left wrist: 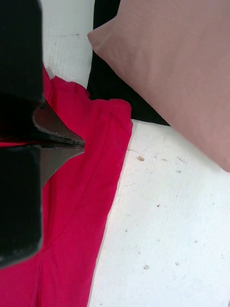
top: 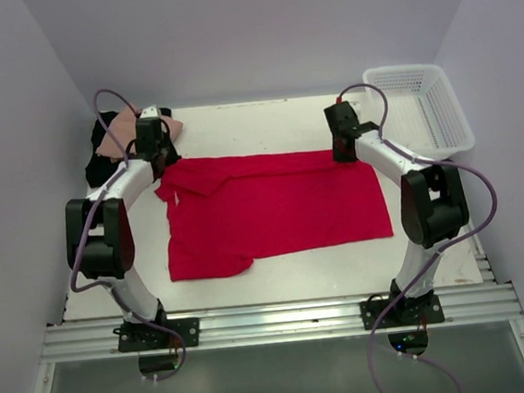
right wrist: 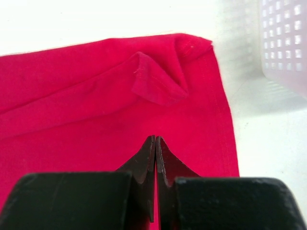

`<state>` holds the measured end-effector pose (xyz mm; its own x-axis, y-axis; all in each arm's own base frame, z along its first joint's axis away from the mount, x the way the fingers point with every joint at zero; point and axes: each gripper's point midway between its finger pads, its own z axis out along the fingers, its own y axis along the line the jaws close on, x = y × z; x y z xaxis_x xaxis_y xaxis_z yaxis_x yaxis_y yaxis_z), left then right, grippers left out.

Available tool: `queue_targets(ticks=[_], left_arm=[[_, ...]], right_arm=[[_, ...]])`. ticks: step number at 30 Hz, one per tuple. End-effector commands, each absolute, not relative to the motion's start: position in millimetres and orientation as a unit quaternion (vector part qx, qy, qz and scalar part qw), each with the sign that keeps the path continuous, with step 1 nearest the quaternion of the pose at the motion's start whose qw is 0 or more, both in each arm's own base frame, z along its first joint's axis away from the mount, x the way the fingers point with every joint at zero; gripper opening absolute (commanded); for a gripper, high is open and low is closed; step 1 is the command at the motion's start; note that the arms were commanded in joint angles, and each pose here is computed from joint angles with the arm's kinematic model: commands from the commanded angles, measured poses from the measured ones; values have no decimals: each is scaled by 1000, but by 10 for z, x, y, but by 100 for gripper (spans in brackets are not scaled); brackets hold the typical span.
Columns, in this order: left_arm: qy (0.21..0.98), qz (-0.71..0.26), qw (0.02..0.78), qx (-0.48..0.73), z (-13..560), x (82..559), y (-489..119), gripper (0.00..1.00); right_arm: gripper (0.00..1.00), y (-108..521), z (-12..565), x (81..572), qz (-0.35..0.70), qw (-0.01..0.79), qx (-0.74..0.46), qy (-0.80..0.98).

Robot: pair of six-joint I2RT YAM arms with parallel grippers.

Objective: Fold and stack the t-shirts
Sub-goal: Fold the tshirt

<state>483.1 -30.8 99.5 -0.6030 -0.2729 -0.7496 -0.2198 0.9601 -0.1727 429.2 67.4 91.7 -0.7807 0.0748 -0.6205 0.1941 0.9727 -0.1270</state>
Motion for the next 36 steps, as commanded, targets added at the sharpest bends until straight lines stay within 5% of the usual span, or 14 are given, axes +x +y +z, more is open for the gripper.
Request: queue_targets(ticks=[1,8,21,36], left_arm=[[887,-52,444,-118,1216,4894,-395,0],[907,-80,405,-84,890,5003,-659,0],[930,-100,349,-61,314,5014,-861,0],[941,-59,324,-77,115,4902,-740,0]], right_arm=[[1,519,1052,4357,-131,340,119,924],[9,412,833,4343,-167,312,158,922],[46,223,798,4406,-168,313,190,915],[44,222,269,4761,-61,279,212,935]])
